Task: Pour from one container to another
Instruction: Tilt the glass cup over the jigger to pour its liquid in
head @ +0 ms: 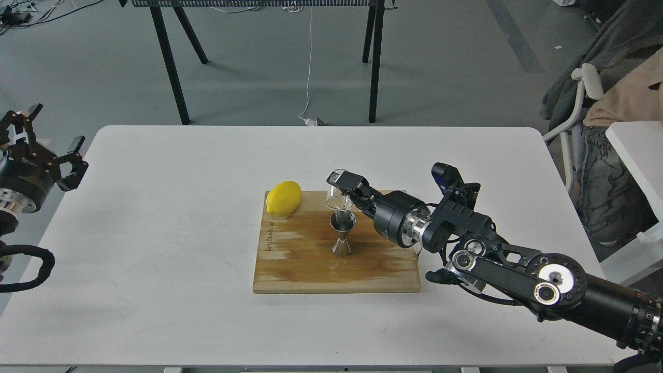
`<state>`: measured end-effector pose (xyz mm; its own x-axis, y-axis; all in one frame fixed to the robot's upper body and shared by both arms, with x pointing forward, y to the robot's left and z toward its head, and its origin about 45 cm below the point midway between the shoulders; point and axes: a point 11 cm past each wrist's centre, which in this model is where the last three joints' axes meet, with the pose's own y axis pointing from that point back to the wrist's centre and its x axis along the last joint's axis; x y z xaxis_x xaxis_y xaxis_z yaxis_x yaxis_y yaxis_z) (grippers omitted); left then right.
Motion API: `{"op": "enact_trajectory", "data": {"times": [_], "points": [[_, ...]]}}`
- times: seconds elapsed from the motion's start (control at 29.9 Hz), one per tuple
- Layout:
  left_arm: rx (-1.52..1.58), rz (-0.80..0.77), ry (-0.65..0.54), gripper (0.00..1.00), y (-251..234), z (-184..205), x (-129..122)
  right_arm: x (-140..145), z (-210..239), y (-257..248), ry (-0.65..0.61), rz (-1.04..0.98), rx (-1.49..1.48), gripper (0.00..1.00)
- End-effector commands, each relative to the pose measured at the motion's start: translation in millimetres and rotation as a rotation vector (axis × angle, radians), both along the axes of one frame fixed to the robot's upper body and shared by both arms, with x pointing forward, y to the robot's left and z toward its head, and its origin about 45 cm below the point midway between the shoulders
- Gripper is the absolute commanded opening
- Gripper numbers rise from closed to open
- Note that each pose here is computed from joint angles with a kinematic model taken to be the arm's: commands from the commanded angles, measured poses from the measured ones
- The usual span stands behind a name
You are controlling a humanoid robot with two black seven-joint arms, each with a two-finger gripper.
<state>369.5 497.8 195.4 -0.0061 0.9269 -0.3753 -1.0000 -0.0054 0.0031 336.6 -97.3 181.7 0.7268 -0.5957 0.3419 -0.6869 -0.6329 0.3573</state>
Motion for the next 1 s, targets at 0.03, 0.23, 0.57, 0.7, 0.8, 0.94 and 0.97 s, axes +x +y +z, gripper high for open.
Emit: {"op": "enact_trajectory", "data": {"times": [0.03, 0.23, 0.57, 0.7, 0.8, 0.94, 0.97], "points": [[0.000, 0.000, -0.001, 0.86, 0.1, 0.1, 0.0, -1.5, -2.6, 0.2, -0.015, 0.017, -0.026, 0.36], [0.000, 0.001, 0.001, 0.86, 0.2, -0.5, -0.5, 0.7, -1.5, -2.8, -0.027, 0.020, -0.040, 0.36], [0.000, 0.001, 0.001, 0.86, 0.3, -0.5, -0.5, -1.8, -3.6, -1.5, -0.050, 0.051, -0.074, 0.36], [-0.001, 0.001, 0.002, 0.86, 0.2, -0.7, -0.6, -0.5, -2.4, -2.9, -0.056, 0.052, -0.078, 0.36], [0.000, 0.000, 0.002, 0.86, 0.1, -0.8, -0.6, 0.4, -2.5, -5.4, -0.058, 0.049, -0.084, 0.36], [0.002, 0.001, 0.002, 0.86, 0.7, -0.4, -0.7, 0.4, -1.9, -5.1, -0.055, 0.048, -0.080, 0.36], [0.002, 0.001, 0.002, 0.86, 0.7, -0.4, -0.7, 0.5, -2.1, -5.3, -0.049, 0.043, -0.077, 0.36]]}}
